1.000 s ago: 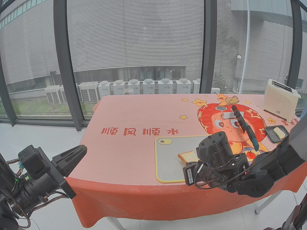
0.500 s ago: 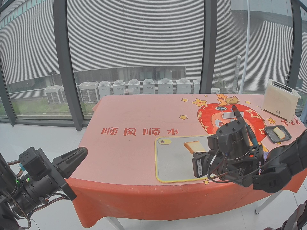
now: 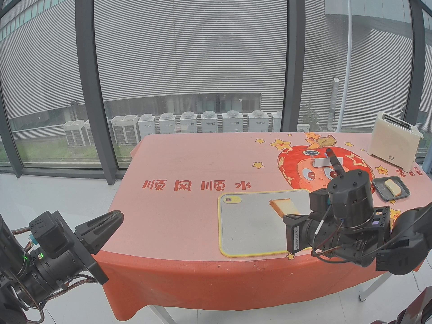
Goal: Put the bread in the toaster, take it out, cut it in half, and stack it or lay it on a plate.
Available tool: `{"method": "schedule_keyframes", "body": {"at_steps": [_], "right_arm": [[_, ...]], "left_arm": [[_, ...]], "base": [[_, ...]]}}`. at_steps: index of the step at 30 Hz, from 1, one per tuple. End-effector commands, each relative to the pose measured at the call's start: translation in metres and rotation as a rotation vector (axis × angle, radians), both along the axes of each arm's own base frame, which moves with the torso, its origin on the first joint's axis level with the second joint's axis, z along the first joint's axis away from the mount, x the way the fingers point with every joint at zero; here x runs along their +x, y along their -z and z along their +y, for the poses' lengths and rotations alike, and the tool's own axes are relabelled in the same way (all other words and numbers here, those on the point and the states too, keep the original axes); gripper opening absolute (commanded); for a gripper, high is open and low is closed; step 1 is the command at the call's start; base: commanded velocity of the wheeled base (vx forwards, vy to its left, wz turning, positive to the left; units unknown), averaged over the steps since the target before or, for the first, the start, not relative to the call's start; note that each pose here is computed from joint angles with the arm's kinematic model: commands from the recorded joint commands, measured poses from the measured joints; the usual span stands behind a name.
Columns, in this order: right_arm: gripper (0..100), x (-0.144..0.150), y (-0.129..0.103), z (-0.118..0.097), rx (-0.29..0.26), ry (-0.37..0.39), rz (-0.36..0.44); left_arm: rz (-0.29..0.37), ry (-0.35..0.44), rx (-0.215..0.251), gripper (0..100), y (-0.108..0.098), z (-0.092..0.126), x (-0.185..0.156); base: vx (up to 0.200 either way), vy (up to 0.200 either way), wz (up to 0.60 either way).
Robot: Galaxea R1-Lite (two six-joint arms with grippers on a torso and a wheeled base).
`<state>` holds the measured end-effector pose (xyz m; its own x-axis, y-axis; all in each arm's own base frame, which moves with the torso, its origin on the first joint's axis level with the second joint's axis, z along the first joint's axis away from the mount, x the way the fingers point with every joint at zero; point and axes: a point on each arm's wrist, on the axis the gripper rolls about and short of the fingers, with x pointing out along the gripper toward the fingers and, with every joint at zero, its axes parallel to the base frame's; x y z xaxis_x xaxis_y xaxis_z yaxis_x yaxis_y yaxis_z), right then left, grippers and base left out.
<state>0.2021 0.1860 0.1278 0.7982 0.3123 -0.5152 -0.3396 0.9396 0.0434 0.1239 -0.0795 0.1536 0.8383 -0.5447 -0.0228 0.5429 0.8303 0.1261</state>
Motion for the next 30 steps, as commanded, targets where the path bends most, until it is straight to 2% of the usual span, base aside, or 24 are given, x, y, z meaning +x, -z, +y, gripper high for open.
{"method": "schedule_keyframes", "body": {"at_steps": [1, 12, 19, 30], "right_arm": [[0, -0.008, -0.008, -0.005, 0.055, 0.006, -0.004], [0, -0.007, -0.003, -0.002, 0.055, 0.016, 0.012], [0, -0.009, -0.001, -0.003, 0.094, 0.038, 0.041], [0, -0.012, -0.001, -0.006, 0.094, 0.038, 0.041]], "left_arm": [[0.017, 0.001, 0.008, 0, 0.004, 0.000, -0.001], [0.034, 0.001, 0.021, 0, 0.008, 0.001, -0.001], [0.036, 0.002, 0.018, 0, 0.008, 0.000, -0.001], [0.039, 0.002, 0.019, 0, 0.008, 0.000, -0.001]], "base": [[0.000, 0.000, 0.00], [0.000, 0.000, 0.00], [0.000, 0.000, 0.00], [0.000, 0.000, 0.00]]}}
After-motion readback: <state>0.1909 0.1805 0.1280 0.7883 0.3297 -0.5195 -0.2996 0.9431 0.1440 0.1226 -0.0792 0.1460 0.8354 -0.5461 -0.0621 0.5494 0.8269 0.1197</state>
